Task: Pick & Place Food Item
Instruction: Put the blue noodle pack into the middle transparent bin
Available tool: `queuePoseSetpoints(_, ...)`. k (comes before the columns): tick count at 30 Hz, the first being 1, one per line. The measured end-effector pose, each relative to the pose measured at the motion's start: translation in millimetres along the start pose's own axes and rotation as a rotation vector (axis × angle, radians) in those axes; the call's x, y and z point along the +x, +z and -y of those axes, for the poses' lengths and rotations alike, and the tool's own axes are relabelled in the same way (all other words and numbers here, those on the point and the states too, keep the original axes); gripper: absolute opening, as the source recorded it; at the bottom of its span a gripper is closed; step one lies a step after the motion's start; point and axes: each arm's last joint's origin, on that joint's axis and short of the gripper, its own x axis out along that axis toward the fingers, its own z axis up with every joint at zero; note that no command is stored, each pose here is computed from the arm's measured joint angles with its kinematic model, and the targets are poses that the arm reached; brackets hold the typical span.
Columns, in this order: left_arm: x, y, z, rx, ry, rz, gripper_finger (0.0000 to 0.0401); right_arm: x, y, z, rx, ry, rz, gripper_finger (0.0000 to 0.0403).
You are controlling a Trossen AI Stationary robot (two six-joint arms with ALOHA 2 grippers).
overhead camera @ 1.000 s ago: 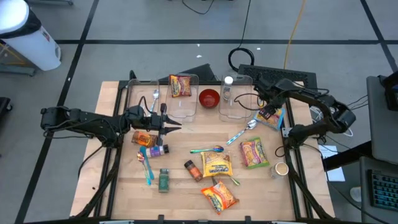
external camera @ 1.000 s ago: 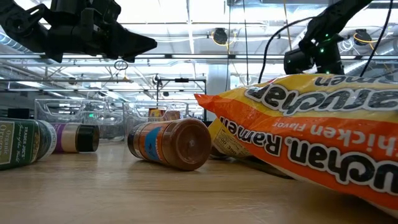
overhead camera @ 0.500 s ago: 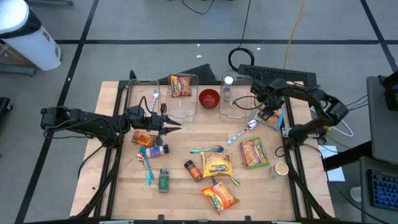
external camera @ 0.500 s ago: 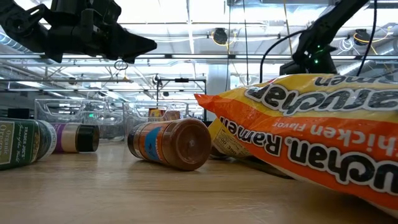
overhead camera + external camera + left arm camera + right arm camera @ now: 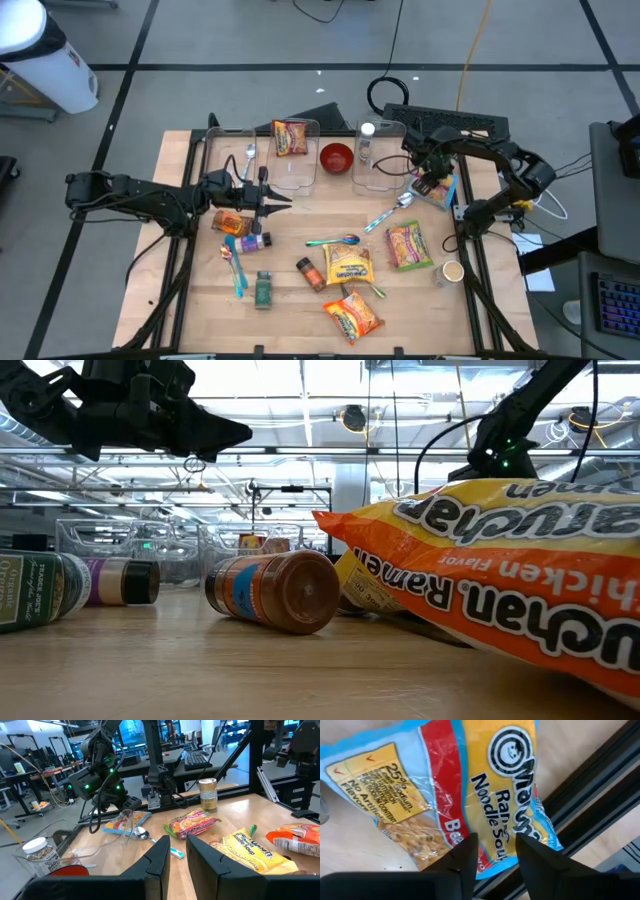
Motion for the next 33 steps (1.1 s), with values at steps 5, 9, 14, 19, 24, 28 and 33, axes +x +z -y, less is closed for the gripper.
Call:
queuePoseSetpoints(5, 0, 0, 0, -0.001, 0.0, 0.0, 0.0072, 0, 0, 0, -0.002, -0.003, 0.003, 0.0083)
queuePoseSetpoints(9, 0, 0, 0, -0.002, 0.0, 0.0, 0.0072, 0, 0, 0, -0.009, -0.003, 0.003, 0.0057)
queuePoseSetpoints(14, 0, 0, 0, -0.003, 0.0, -0.001, 0.0072, 1, 0, 2, -0.033, 0.001, -0.003, 0.0019)
queuePoseSetpoints(19, 0, 0, 0, -0.003, 0.0, -0.001, 0.0072, 1, 0, 2, -0.064, 0.001, -0.004, 0.0004)
queuePoseSetpoints(24, 0, 0, 0, -0.003, 0.0, -0.001, 0.0072, 1, -2, 3, -0.11, -0.002, -0.025, 0.0001)
queuePoseSetpoints(28, 0, 0, 0, -0.002, 0.001, 0.001, 0.0072, -3, -7, 4, -0.119, -0.051, -0.026, 0.0)
queuePoseSetpoints(33, 0, 0, 0, 0.005, 0.002, 0.005, 0.0072, -13, -16, 6, -0.12, -0.055, 0.026, 0.0)
